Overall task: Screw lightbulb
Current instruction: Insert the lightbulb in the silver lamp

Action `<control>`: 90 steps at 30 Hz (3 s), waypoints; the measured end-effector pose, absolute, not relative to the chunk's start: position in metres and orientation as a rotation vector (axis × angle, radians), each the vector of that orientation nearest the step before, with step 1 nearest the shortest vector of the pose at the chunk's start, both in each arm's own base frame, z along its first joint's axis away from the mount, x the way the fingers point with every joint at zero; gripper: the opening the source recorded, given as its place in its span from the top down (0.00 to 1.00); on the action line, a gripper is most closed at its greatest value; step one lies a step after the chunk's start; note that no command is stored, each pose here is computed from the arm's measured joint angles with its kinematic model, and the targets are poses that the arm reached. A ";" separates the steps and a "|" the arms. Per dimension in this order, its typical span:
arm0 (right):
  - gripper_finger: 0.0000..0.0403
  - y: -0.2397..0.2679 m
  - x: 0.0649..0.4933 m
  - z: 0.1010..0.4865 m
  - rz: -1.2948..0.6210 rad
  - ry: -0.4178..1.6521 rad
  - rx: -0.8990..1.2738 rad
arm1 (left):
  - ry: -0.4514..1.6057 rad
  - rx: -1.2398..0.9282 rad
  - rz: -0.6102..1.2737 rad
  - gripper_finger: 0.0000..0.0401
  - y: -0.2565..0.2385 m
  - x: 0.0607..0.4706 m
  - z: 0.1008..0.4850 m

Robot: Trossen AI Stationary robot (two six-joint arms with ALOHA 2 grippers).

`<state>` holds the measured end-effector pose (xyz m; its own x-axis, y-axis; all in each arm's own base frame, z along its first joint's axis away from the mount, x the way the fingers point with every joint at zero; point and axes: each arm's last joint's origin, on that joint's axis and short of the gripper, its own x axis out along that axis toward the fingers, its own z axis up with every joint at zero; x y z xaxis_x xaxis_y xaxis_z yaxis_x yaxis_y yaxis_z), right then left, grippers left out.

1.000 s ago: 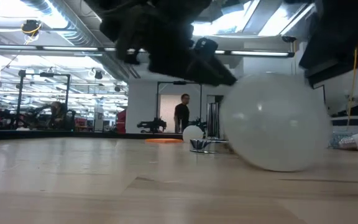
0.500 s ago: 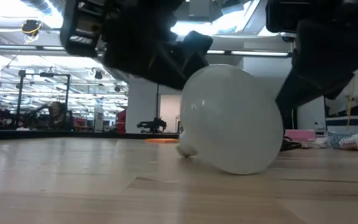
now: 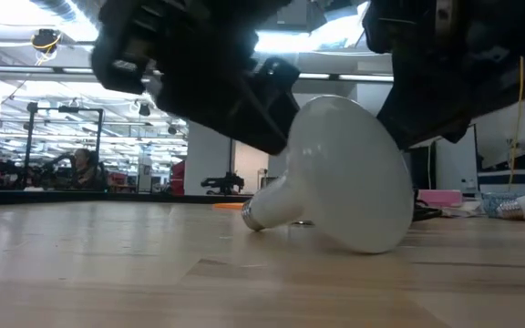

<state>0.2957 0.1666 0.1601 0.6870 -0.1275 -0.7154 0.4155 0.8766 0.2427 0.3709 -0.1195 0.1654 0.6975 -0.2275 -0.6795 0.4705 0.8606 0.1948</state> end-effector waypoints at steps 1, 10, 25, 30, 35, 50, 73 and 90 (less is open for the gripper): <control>0.99 0.167 0.296 0.160 -0.312 0.758 0.409 | 0.705 0.365 -0.392 0.40 -0.118 0.372 0.163; 0.99 0.168 0.296 0.160 -0.303 0.758 0.418 | 0.791 0.361 -0.379 0.40 -0.111 0.379 0.130; 0.99 0.169 0.295 0.160 -0.240 0.796 0.361 | 0.830 0.293 -0.357 0.54 -0.113 0.377 0.125; 0.99 0.170 0.296 0.169 -0.246 0.867 0.275 | 0.814 0.227 -0.334 0.67 -0.113 0.377 0.132; 0.99 0.170 0.291 0.194 -0.316 1.027 0.132 | 0.795 0.105 -0.268 0.68 -0.110 0.377 0.144; 0.99 0.199 0.234 0.250 -0.476 1.219 -0.132 | 0.725 -0.115 -0.166 0.67 -0.099 0.376 0.177; 0.99 0.239 0.164 0.225 -0.554 0.239 0.105 | 0.326 -0.155 0.009 0.65 -0.057 0.370 0.263; 0.99 0.154 0.200 0.163 -0.832 -0.006 0.225 | 0.383 -0.127 0.031 0.65 -0.056 0.395 0.214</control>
<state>0.1998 0.1537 0.1630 0.6746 -0.7335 -0.0827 0.7323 0.6508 0.2005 0.3952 -0.0562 0.2139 0.9273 0.0060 -0.3742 -0.0541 0.9915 -0.1180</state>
